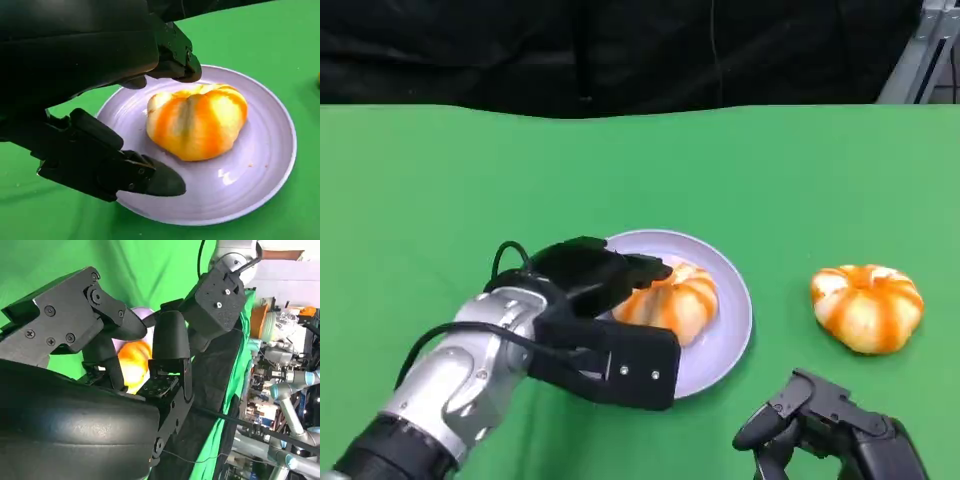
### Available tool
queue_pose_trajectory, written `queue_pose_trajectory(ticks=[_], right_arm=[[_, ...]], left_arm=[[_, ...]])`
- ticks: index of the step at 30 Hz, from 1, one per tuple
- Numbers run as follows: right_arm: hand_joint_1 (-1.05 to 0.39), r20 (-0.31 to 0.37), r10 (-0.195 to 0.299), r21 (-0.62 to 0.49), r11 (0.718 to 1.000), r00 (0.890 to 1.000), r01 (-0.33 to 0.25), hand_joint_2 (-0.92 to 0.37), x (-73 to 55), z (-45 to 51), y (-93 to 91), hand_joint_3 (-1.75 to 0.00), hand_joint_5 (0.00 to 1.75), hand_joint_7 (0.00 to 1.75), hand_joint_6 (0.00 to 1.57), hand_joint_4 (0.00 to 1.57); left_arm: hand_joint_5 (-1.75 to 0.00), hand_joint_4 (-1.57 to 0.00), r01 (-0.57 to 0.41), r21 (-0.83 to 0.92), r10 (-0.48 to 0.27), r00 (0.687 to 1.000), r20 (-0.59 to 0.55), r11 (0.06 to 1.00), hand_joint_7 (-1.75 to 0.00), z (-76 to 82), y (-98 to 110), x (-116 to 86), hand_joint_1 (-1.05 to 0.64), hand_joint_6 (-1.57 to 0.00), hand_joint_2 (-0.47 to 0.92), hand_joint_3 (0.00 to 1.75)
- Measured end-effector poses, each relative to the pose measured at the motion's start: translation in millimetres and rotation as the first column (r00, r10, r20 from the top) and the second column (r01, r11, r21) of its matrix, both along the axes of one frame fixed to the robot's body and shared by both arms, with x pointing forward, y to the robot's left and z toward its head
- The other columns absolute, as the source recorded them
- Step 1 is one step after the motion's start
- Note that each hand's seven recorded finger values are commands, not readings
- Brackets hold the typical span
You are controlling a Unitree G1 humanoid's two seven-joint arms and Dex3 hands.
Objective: Grasp the bread from the table and place it into the plate.
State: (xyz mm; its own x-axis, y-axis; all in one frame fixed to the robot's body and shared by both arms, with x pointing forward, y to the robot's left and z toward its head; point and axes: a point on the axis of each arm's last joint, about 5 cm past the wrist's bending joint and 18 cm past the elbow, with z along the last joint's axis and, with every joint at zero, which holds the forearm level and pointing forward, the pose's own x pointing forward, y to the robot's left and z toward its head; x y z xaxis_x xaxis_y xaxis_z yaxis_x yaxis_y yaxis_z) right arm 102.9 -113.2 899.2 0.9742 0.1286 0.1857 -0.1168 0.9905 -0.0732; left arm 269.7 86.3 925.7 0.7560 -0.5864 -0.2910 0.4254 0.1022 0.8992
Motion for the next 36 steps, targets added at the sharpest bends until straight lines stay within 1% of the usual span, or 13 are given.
queue_pose_trajectory(ticks=[10, 11, 16, 18, 19, 22, 24, 26, 27, 29, 31, 34, 36], right_arm=[[-0.13, -0.001, 0.0, -0.002, 1.0, 1.0, 0.0, -0.53, -0.2, -0.1, -0.3, -1.07, 1.6, 1.29, 0.69, 0.67], [-0.13, -0.001, 0.0, -0.002, 1.0, 1.0, 0.0, -0.53, -0.2, -0.1, -0.3, -1.07, 1.6, 1.29, 0.69, 0.66], [-0.13, 0.002, 0.0, 0.0, 1.0, 1.0, 0.0, -0.53, 0.1, 0.0, 0.1, -1.07, 1.6, 1.29, 0.69, 0.67], [-0.13, 0.003, 0.0, 0.001, 1.0, 1.0, 0.0, -0.53, 0.2, 0.0, 0.3, -1.07, 1.6, 1.29, 0.69, 0.68], [-0.13, 0.002, -0.001, 0.001, 1.0, 1.0, 0.001, -0.53, 0.1, 0.0, 0.3, -1.07, 1.6, 1.29, 0.69, 0.67], [-0.14, 0.006, 0.0, -0.001, 1.0, 1.0, 0.0, -0.53, 0.9, 0.1, 0.3, -1.06, 1.6, 1.29, 0.7, 0.67], [-0.14, 0.007, 0.0, -0.001, 1.0, 1.0, 0.0, -0.53, 0.9, 0.0, 0.3, -1.06, 1.6, 1.29, 0.7, 0.67], [-0.14, 0.008, 0.0, -0.001, 1.0, 1.0, 0.0, -0.54, 0.9, 0.1, 0.4, -1.06, 1.6, 1.29, 0.7, 0.67], [-0.14, 0.008, 0.0, -0.001, 1.0, 1.0, 0.0, -0.54, 0.9, 0.1, 0.4, -1.06, 1.6, 1.29, 0.7, 0.67], [-0.14, 0.011, 0.002, -0.001, 1.0, 1.0, -0.002, -0.54, 0.8, 0.2, 0.5, -1.05, 1.6, 1.28, 0.7, 0.67], [-0.14, 0.004, -0.001, -0.002, 1.0, 1.0, 0.001, -0.54, -0.6, -0.6, 0.2, -1.05, 1.6, 1.28, 0.7, 0.67], [-0.13, 0.006, 0.0, 0.0, 1.0, 1.0, 0.0, -0.54, -0.2, -0.3, 0.2, -1.05, 1.6, 1.28, 0.7, 0.67], [-0.13, 0.006, 0.001, 0.001, 1.0, 1.0, -0.001, -0.54, -0.2, -0.3, 0.2, -1.05, 1.6, 1.28, 0.7, 0.67]], left_arm=[[-0.73, -0.02, 0.026, -0.065, -0.022, 0.998, 0.062, 0.998, -0.11, 12.5, 7, 0, -0.63, -0.38, 0.92, 0.28], [-0.79, -0.13, 0.028, -0.072, -0.023, 0.997, 0.068, 0.997, -0.15, 13.6, 7, 0, -0.53, -0.47, 0.92, 0.23], [-0.95, -0.31, -0.014, -0.317, 0.062, 0.988, 0.139, 0.948, -0.21, 7.4, 28, -12, -0.41, -0.59, 0.92, 0.23], [-0.98, -0.33, -0.05, -0.439, 0.117, 0.985, 0.127, 0.897, -0.22, 3.9, 40, -20, -0.39, -0.61, 0.92, 0.24], [-1.05, -0.41, -0.066, -0.483, 0.139, 0.983, 0.117, 0.873, -0.28, 2.3, 44, -24, -0.33, -0.69, 0.9, 0.23], [-1.21, -0.5, -0.112, -0.686, 0.222, 0.972, 0.073, 0.719, -0.63, -3.8, 55, -40, -0.26, -0.65, 0.87, 0.27], [-1.23, -0.51, -0.127, -0.782, 0.254, 0.966, 0.042, 0.611, -0.7, -7.1, 58, -50, -0.26, -0.63, 0.86, 0.28], [-1.24, -0.51, -0.141, -0.81, 0.269, 0.963, 0.022, 0.569, -0.72, -9.3, 60, -53, -0.25, -0.62, 0.86, 0.29], [-1.27, -0.64, -0.145, -0.812, 0.273, 0.962, 0.019, 0.566, -0.91, -9.7, 61, -54, -0.17, -0.7, 0.67, 0.68], [-1.31, -0.71, -0.155, -0.858, 0.299, 0.954, -0.001, 0.49, -1.07, -10.1, 64, -62, -0.09, -0.73, 0.43, 1.17], [-1.32, -0.73, -0.16, -0.908, 0.318, 0.947, -0.031, 0.387, -1.11, -12.6, 65, -76, -0.07, -0.73, 0.38, 1.27], [-1.46, -0.71, -0.204, -0.926, 0.351, 0.932, -0.085, 0.318, -1.22, -19.0, 72, -90, -0.02, -0.7, 0.38, 1.33], [-1.56, -0.78, -0.226, -0.932, 0.361, 0.925, -0.115, 0.282, -1.35, -22.3, 75, -101, 0.01, -0.75, 0.42, 1.35]])
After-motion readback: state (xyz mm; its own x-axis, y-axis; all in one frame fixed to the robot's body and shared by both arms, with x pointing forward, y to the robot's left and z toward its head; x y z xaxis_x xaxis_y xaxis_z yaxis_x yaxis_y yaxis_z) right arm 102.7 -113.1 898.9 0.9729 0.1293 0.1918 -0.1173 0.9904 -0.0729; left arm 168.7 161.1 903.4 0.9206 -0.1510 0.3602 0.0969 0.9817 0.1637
